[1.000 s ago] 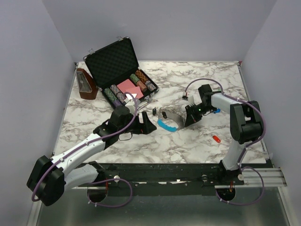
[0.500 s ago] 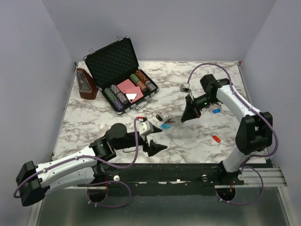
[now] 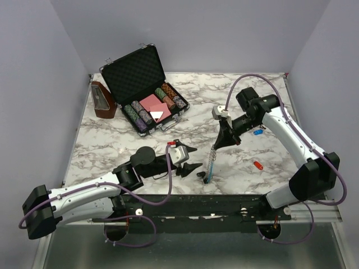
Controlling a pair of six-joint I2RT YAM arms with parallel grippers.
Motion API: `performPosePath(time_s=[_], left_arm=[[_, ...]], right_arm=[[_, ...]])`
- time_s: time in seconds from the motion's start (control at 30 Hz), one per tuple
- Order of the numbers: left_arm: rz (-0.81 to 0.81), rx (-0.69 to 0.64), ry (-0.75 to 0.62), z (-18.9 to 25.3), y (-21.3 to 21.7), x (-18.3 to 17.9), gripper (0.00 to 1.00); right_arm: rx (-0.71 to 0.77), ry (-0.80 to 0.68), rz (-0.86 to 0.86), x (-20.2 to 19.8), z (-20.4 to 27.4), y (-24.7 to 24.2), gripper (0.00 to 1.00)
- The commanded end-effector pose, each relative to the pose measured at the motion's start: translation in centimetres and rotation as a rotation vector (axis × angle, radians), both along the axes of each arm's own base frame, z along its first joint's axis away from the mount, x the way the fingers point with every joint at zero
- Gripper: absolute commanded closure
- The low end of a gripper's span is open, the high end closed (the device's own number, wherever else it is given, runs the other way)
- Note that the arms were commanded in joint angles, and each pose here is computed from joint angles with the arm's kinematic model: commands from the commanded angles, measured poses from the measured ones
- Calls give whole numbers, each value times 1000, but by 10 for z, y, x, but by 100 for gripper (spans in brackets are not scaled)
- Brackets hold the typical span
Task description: Put the keys on the keyring
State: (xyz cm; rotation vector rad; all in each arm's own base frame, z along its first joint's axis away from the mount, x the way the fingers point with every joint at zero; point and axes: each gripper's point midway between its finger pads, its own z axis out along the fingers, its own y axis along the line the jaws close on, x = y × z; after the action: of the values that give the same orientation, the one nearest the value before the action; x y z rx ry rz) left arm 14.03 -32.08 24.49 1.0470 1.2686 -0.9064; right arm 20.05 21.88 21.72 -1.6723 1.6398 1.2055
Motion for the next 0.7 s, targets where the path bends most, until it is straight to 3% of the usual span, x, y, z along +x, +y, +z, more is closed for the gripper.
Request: performPosePath(time_s=[0.0,0.2,0.4,0.67], left_arm=[[21,-71,17,26,-10,7,39],[-12,-104,36,33,-15,2,45],[-56,-84,72,26,-26,-2,51],[40,-59,60,26,-31,20,53]], right_arm=[[56,-106,138,-30,11,2,99],[143,-232,224,-37,20,8,99],[175,-218,223,-37,28,14,99],[191,-204,227,-38,33,19,99]])
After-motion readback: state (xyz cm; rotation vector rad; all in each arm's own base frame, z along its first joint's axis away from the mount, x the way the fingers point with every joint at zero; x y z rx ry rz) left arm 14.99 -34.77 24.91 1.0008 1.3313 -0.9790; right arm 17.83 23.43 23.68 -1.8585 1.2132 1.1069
